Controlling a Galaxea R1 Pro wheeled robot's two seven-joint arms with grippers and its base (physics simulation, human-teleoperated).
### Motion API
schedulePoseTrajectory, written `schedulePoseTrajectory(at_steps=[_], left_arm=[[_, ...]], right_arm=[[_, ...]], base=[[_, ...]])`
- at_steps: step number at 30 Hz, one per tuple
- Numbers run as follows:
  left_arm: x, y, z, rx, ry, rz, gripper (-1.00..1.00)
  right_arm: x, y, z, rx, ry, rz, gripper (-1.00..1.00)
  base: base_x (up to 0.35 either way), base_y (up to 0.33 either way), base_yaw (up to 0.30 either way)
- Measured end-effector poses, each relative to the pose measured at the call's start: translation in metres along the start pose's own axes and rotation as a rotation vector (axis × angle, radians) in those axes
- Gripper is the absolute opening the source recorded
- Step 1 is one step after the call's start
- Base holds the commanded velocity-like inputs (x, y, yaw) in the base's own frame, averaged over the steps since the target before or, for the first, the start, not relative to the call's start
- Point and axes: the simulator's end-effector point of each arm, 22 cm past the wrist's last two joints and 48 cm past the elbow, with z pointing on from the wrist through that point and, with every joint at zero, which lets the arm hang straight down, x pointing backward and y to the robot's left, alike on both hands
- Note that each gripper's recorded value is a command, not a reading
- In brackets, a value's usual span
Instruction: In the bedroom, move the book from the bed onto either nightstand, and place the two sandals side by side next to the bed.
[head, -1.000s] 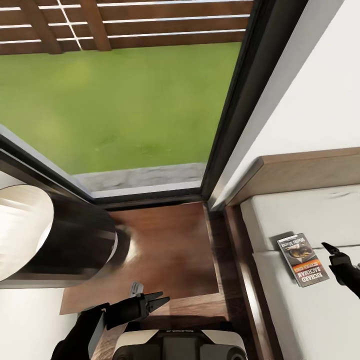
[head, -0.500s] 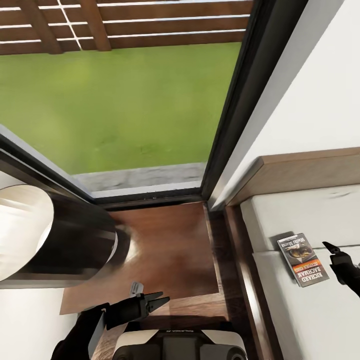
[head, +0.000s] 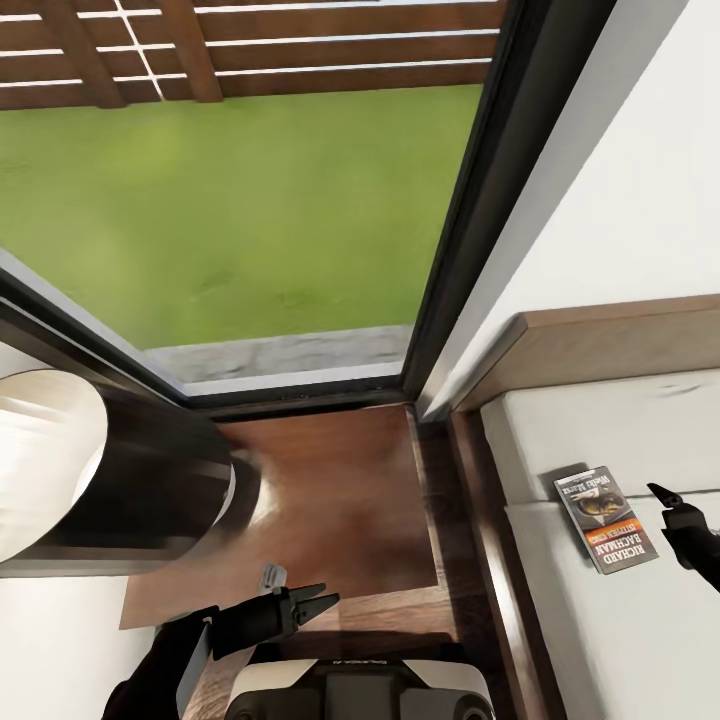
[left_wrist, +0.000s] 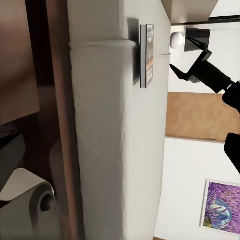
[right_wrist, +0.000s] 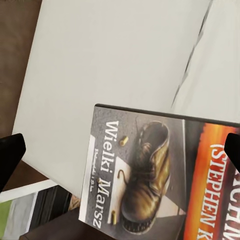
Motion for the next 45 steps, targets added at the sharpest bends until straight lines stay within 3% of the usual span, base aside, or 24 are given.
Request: schedulePoseTrajectory(at_steps=[27,45], left_arm=[[-0.001,0.015,0.006,0.000,0.000,0.000,1.00],[0.000,0.040,0.014,0.000,0.000,0.001,1.00]], right_arm=[[0.006,-0.007,0.013,0.000,0.000,0.000,1.00],[0.017,-0.019,0.034,-0.001,0.000,0.000,1.00]], base=[[0.000,0.000,0.000],[0.000,0.000,0.000]])
